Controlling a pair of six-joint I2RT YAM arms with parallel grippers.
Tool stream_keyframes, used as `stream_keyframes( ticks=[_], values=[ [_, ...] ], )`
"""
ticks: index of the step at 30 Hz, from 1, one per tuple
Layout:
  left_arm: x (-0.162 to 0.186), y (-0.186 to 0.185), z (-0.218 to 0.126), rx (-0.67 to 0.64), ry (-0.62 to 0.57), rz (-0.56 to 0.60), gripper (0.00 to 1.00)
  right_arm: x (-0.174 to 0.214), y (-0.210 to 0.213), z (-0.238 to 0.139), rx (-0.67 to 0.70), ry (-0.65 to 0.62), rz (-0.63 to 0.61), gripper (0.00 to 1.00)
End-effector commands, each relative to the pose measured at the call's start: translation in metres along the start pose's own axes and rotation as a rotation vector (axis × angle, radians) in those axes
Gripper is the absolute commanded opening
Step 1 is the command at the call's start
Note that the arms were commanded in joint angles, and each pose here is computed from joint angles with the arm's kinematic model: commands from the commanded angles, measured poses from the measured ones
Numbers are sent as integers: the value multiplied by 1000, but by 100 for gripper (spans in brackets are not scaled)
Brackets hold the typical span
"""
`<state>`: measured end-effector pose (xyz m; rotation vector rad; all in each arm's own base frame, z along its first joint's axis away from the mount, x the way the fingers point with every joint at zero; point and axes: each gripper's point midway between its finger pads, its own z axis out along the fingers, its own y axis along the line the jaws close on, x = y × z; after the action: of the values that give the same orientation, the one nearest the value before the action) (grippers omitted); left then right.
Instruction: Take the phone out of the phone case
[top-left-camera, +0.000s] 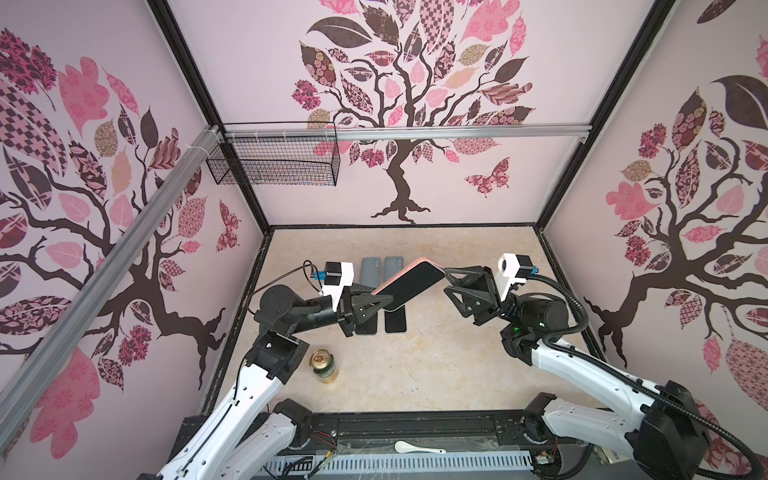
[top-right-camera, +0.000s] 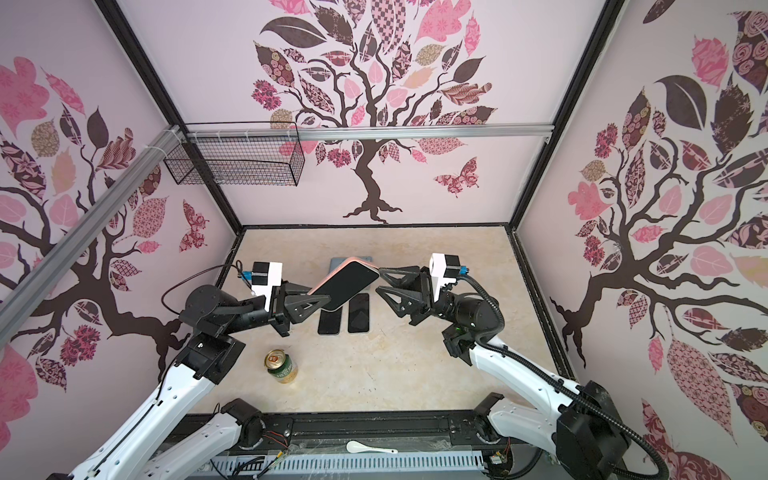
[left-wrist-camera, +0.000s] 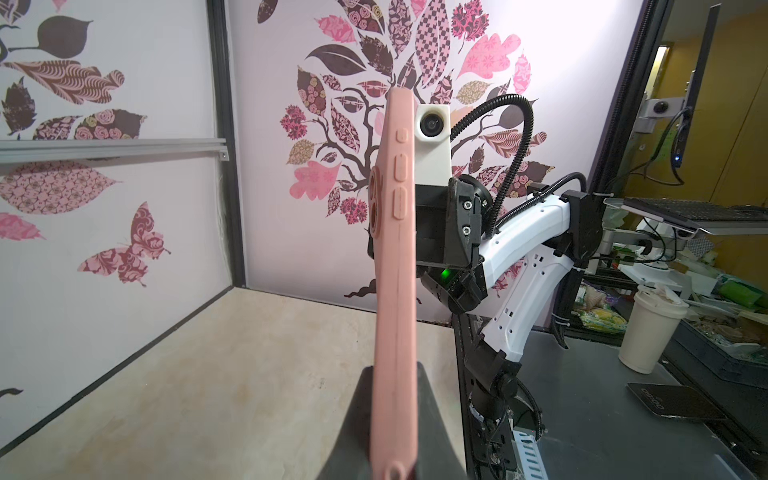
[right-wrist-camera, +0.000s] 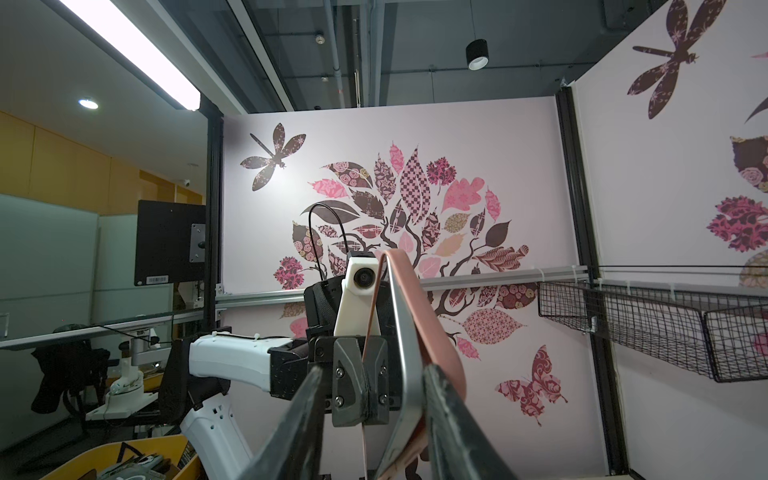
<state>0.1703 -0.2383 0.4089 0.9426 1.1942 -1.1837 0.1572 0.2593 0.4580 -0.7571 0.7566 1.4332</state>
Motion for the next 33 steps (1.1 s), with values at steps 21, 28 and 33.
stream_keyframes(
  ticks=[21, 28, 33],
  values=[
    [25, 14, 14, -22, 75, -57, 0, 39, 45, 6, -193, 284, -28, 42],
    [17, 18, 13, -55, 37, -45, 0, 50, 56, 4, -279, 341, 40, 41],
    [13, 20, 11, -81, 33, -34, 0, 61, 50, -1, -238, 400, 14, 39]
  ],
)
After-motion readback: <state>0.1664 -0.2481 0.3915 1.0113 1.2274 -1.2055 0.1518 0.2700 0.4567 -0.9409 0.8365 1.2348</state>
